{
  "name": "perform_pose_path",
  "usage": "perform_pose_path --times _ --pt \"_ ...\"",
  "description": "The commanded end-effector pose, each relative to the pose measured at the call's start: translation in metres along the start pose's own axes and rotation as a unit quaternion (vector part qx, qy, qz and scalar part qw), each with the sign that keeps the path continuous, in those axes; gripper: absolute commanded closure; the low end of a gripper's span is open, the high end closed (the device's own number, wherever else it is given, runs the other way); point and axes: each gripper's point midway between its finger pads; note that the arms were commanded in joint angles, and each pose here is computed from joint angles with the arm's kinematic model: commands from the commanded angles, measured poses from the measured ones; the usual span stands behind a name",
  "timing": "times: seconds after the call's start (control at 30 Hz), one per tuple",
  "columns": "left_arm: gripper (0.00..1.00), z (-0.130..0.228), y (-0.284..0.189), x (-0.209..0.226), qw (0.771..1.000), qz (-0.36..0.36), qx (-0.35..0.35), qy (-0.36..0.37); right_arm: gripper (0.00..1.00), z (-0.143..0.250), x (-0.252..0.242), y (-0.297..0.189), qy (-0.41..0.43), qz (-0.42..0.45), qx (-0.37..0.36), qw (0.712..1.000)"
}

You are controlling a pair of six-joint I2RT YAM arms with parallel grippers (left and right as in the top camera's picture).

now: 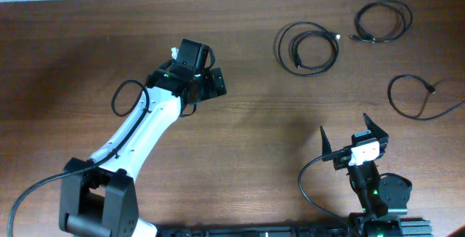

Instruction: Untangle cables

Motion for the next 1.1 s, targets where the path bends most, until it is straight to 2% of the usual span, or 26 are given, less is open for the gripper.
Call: perform_pose_path --times 0.0,0.5,0.57,0.63,0.7,0.87,1.07 --pt "0.01 -0.005 -0.007 0.000 1.000 0.005 -0.010 0.006 0.01 0.004 -0.002 0.000 0.002 0.006 0.002 1.000" --pt "0.01 -0.004 -0.007 0.000 1.000 0.004 -0.008 0.018 0.01 0.004 -0.002 0.000 0.002 0.007 0.002 1.000" --pt "0.01 -0.011 -0.008 0.000 0.999 0.003 -0.023 0.040 0.01 0.004 -0.002 0.000 0.002 0.007 0.002 1.000" --pt "0.01 -0.021 -0.016 0.014 0.998 -0.017 -0.043 0.031 0.01 0.004 -0.002 0.000 0.002 0.006 0.002 1.000" --pt "0.01 -0.031 -0.031 0.027 0.998 -0.021 -0.065 0.015 0.01 0.004 -0.002 0.000 0.002 0.006 0.002 1.000" --pt "0.01 -0.063 -0.117 0.067 0.983 -0.025 -0.177 -0.039 0.01 0.004 -0.002 0.000 0.002 0.006 0.002 1.000" --pt "0.01 -0.057 -0.211 0.071 0.960 -0.014 -0.278 -0.018 0.01 0.004 -0.002 0.000 0.002 0.007 0.002 1.000"
Point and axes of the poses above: each gripper's point midway between its finger pads, its own y axis out along the fingers, its own x axis along the line the jaws close on, z = x × y, and after that the axes turned 12 degrees about y, right-handed
